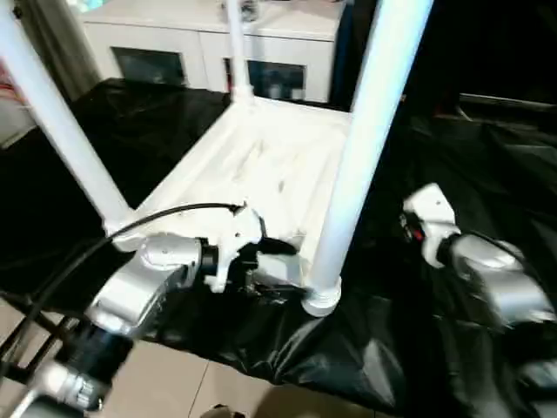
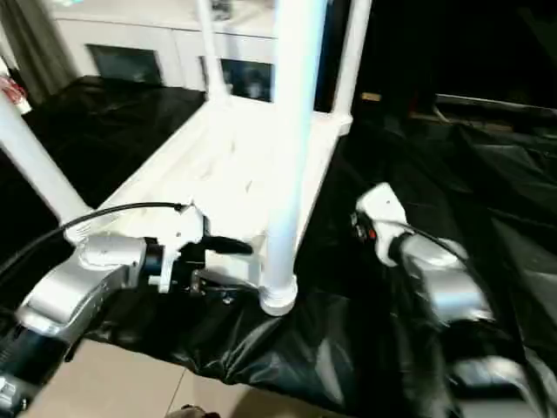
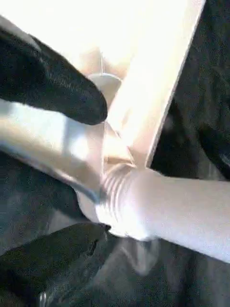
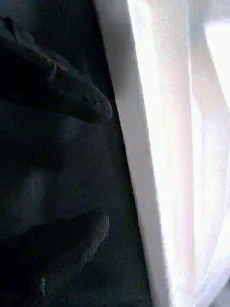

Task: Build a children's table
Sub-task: Rotate table base

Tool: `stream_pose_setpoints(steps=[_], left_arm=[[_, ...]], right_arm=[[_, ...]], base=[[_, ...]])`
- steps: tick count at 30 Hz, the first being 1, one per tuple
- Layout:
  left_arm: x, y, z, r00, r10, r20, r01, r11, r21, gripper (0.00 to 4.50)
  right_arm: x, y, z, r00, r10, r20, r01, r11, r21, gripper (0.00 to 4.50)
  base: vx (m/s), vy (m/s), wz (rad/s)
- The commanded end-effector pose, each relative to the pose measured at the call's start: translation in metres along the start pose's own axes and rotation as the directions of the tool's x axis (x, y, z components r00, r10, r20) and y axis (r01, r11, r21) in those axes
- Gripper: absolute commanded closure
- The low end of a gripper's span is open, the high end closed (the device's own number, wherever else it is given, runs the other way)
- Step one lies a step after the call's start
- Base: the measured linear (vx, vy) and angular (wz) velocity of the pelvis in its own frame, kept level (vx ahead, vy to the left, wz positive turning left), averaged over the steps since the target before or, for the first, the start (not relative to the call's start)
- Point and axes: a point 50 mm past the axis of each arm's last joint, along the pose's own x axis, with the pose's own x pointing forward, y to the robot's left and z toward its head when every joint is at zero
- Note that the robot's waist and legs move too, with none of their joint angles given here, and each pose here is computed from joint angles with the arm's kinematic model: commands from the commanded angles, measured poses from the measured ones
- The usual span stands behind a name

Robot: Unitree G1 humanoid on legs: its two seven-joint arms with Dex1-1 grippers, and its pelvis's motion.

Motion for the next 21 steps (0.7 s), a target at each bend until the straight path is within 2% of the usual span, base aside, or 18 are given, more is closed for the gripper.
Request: stream_pose_setpoints(steps=[1,4,8,10,11,21], left_arm=[[0.004,0.006,-0.005,0.996,0.015,-0.090,-0.007,0.997,0.083,0.91],[0.007,0.012,-0.008,0.989,0.027,-0.145,-0.010,0.993,0.115,1.31],[0.007,0.016,-0.012,0.984,0.019,-0.176,0.002,0.992,0.123,1.61],[0.007,0.017,-0.013,0.983,0.022,-0.183,0.002,0.992,0.129,1.61],[0.008,0.019,-0.014,0.981,0.027,-0.192,0.000,0.990,0.140,1.83],[0.014,0.021,-0.018,0.971,-0.025,-0.237,0.057,0.990,0.131,2.50]], right_arm=[[-0.008,0.006,0.007,0.996,0.094,0.005,-0.094,0.994,-0.054,1.23],[-0.018,0.011,0.009,0.985,0.173,-0.018,-0.174,0.983,-0.064,1.23],[-0.031,0.019,0.013,0.963,0.268,-0.040,-0.270,0.962,-0.048,1.23],[-0.033,0.021,0.013,0.957,0.286,-0.054,-0.288,0.956,-0.054,1.23],[-0.034,0.025,0.012,0.948,0.312,-0.064,-0.315,0.948,-0.044,1.23],[-0.037,0.031,0.013,0.932,0.348,-0.100,-0.353,0.935,-0.034,1.23]], base=[[0.000,0.000,0.00],[0.000,0.000,0.00],[0.000,0.000,0.00],[0.000,0.000,0.00],[0.000,0.000,0.00],[0.000,0.000,0.00]])
